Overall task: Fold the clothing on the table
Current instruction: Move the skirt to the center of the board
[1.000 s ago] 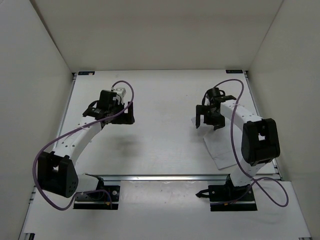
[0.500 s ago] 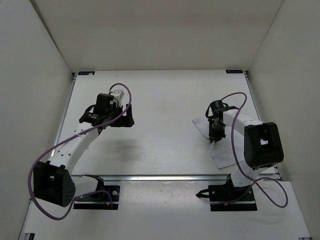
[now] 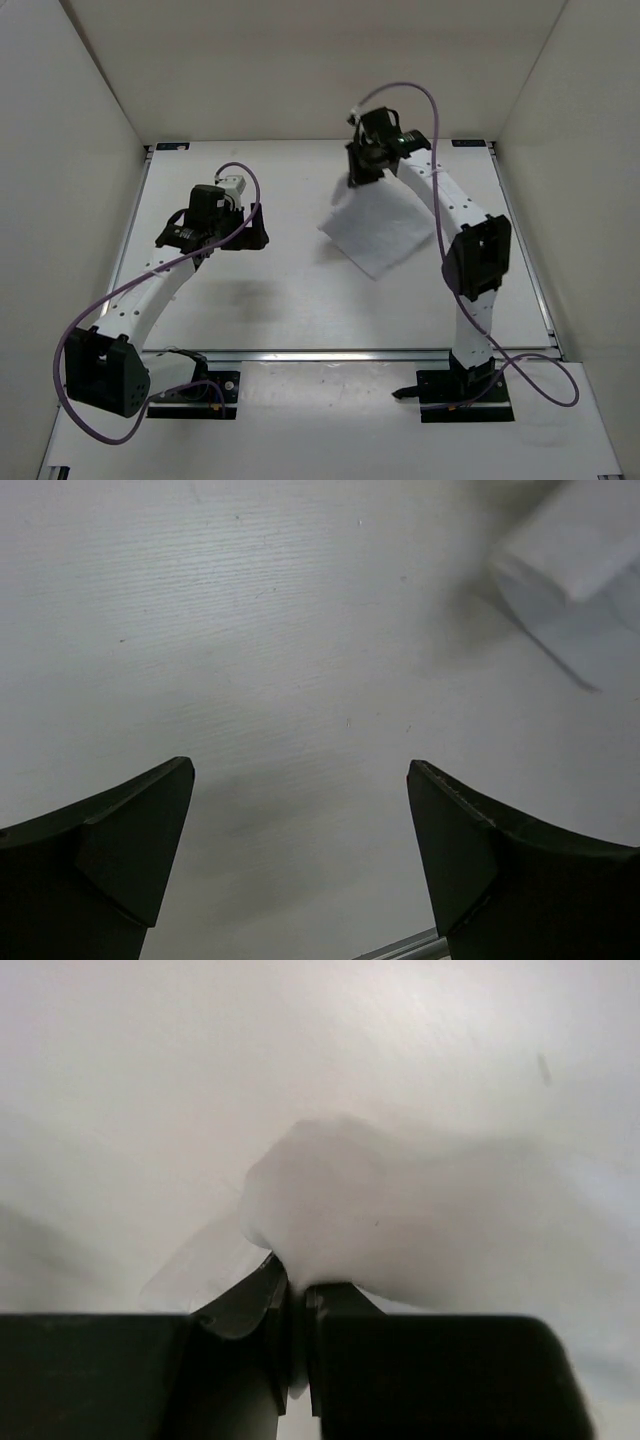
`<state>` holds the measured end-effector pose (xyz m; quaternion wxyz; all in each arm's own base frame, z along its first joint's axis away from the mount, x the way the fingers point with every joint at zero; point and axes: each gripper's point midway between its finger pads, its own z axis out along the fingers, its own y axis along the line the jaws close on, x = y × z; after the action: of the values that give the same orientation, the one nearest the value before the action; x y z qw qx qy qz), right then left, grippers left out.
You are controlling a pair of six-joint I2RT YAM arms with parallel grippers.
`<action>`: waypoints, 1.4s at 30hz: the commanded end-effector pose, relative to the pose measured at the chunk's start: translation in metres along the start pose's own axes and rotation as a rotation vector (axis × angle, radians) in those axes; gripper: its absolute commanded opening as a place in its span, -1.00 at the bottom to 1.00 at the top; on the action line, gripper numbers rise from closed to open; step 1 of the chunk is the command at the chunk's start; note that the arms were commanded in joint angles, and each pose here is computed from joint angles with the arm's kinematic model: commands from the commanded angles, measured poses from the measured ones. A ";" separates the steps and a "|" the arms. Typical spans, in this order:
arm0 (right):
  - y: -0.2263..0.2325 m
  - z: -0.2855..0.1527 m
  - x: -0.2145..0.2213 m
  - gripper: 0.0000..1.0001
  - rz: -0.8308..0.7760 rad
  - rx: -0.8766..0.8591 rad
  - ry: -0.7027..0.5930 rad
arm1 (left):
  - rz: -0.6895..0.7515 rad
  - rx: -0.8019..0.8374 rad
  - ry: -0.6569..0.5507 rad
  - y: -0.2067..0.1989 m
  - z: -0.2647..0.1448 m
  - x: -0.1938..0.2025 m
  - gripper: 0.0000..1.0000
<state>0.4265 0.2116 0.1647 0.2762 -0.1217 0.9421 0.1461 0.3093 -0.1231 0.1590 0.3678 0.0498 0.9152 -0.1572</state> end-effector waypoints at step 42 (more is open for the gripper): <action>-0.020 0.023 0.145 -0.93 0.320 -0.312 0.106 | -0.201 0.252 0.080 -0.071 0.008 0.070 0.92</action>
<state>0.3448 0.1860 0.0634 0.1899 -0.0048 0.9221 0.3372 0.2447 -0.1949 0.1135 0.2837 0.0582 0.9112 -0.2929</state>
